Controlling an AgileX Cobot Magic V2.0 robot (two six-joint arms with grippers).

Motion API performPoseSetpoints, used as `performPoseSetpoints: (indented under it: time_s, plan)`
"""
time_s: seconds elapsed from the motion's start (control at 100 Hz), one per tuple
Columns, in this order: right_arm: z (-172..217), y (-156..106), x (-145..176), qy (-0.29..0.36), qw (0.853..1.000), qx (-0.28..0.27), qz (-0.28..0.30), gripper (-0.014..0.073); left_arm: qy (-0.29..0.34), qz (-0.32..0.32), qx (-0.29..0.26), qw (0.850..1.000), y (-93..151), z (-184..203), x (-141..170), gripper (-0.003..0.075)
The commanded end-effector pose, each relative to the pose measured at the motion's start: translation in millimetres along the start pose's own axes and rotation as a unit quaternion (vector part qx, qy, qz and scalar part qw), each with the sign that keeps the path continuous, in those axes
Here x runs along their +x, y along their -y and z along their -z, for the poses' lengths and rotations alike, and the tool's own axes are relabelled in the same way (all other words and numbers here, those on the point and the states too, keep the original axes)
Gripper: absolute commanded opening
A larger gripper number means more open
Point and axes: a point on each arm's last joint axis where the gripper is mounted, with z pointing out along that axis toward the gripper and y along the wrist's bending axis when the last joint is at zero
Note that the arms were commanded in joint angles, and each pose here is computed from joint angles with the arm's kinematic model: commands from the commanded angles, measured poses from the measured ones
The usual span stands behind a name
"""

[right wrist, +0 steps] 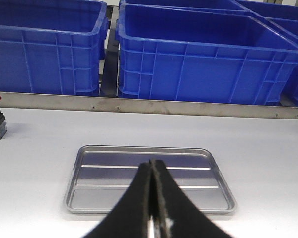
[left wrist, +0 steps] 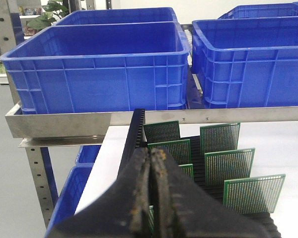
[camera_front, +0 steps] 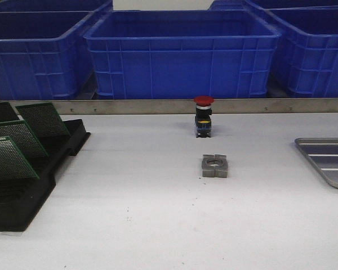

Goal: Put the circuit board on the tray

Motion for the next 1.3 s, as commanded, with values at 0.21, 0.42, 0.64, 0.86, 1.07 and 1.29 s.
performPoseSetpoints:
  time_s: [0.21,0.42,0.64,0.86,1.07,1.29]
  plan:
    - [1.7,-0.1,-7.2,0.047,0.999,0.001,0.005,-0.0059,0.051,-0.003,0.005,0.999,0.6,1.7,-1.1,-0.0017]
    - [1.7,-0.1,-7.2,0.047,0.999,0.001,0.005,-0.0059,0.061,-0.002,0.005,0.998,0.7,4.1,-14.3,-0.0017]
    - [1.7,-0.1,-7.2,0.047,0.999,0.001,0.005,-0.0059,0.005,-0.002,0.000,1.000,0.6,11.2,-52.8,-0.0017]
    - [1.7,-0.1,-7.2,0.047,0.999,0.001,0.005,-0.0059,-0.106,-0.002,-0.005,0.994,0.5,2.6,-85.7,-0.0017]
    - [1.7,-0.1,-7.2,0.047,0.999,0.001,0.005,-0.0059,-0.174,-0.002,-0.008,0.985,0.9,-22.5,-111.3,-0.0016]
    - [1.7,-0.1,-7.2,0.047,0.999,0.001,0.005,-0.0059,-0.260,-0.089,0.039,0.961,5.6,-57.1,-117.4,0.0001]
